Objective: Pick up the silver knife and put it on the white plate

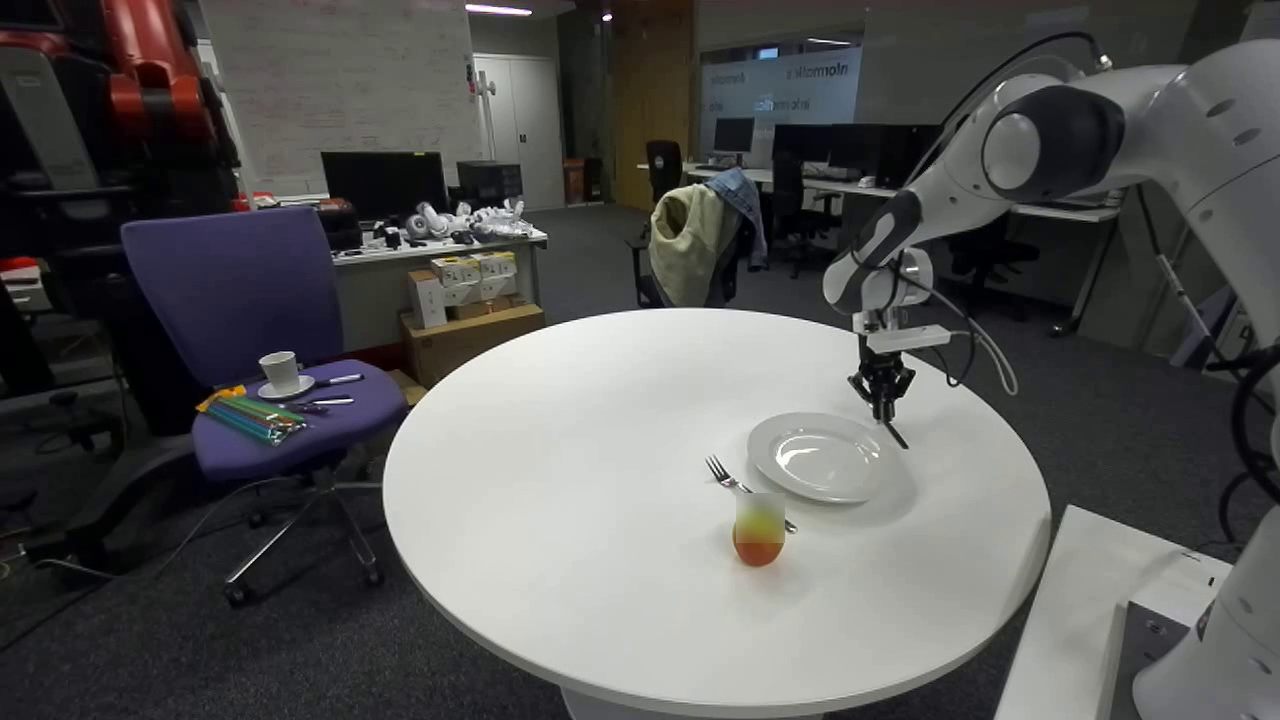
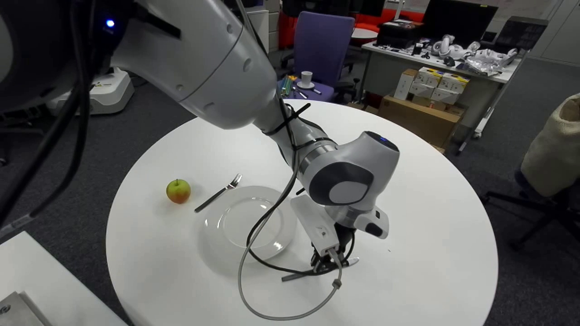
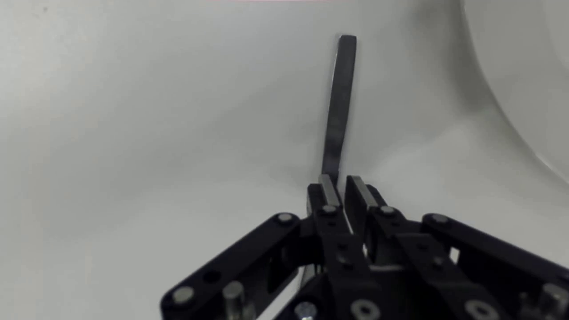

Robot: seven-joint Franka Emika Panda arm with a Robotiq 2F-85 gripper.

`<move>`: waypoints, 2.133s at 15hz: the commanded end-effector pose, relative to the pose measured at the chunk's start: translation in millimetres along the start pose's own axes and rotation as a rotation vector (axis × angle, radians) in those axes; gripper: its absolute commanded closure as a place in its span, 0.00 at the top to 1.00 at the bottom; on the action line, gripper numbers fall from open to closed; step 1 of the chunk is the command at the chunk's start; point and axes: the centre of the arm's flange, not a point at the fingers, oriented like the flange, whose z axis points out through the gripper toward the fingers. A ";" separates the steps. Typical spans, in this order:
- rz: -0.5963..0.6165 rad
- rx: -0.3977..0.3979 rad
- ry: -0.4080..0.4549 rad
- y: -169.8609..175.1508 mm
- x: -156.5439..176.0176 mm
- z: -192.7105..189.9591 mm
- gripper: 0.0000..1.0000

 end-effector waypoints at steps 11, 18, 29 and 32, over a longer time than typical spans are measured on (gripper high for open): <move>0.020 0.008 -0.015 2.3 7.8 -2.9 1.00; 0.140 0.002 0.019 6.4 6.0 -0.8 1.00; 0.179 0.027 0.185 2.3 8.6 -6.1 1.00; 0.170 0.045 0.162 -1.3 -3.2 2.3 1.00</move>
